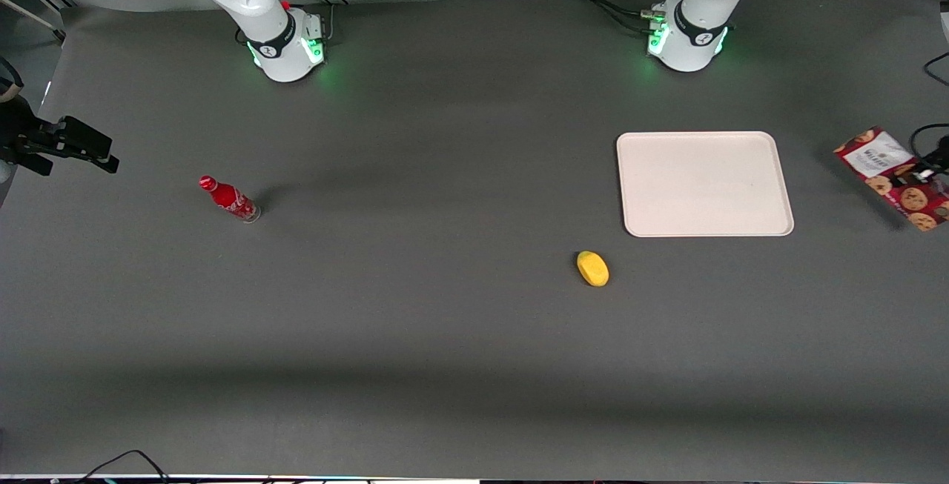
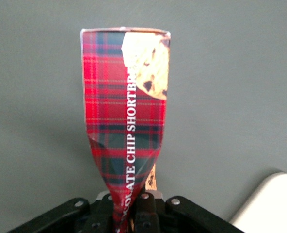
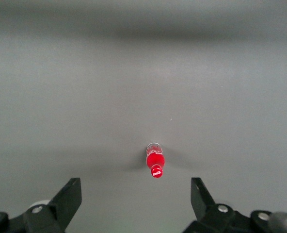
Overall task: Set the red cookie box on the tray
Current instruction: 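Lift the shortbread box upright with the left gripper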
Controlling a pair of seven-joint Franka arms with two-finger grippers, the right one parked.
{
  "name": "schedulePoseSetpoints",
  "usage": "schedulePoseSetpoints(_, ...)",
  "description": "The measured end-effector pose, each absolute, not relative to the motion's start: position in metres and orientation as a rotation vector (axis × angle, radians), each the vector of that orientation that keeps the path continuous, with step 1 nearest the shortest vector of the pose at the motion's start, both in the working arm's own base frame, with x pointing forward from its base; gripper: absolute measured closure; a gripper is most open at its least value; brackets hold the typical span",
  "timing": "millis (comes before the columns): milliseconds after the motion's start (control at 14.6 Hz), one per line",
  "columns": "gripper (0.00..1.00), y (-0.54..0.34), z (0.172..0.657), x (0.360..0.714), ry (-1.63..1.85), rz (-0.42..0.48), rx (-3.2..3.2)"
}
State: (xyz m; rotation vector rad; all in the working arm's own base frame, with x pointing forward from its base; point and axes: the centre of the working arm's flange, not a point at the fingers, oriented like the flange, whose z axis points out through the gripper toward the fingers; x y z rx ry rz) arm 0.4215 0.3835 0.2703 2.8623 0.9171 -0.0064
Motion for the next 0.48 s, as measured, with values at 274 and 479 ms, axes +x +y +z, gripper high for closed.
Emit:
schedulePoseSetpoints(274, 0.92, 0.383, 0.378, 0.451, 0.865, -0.051, 2.899)
schedulePoseSetpoints(479, 0.92, 0.357, 0.465, 0.473, 0.865, -0.114, 2.948)
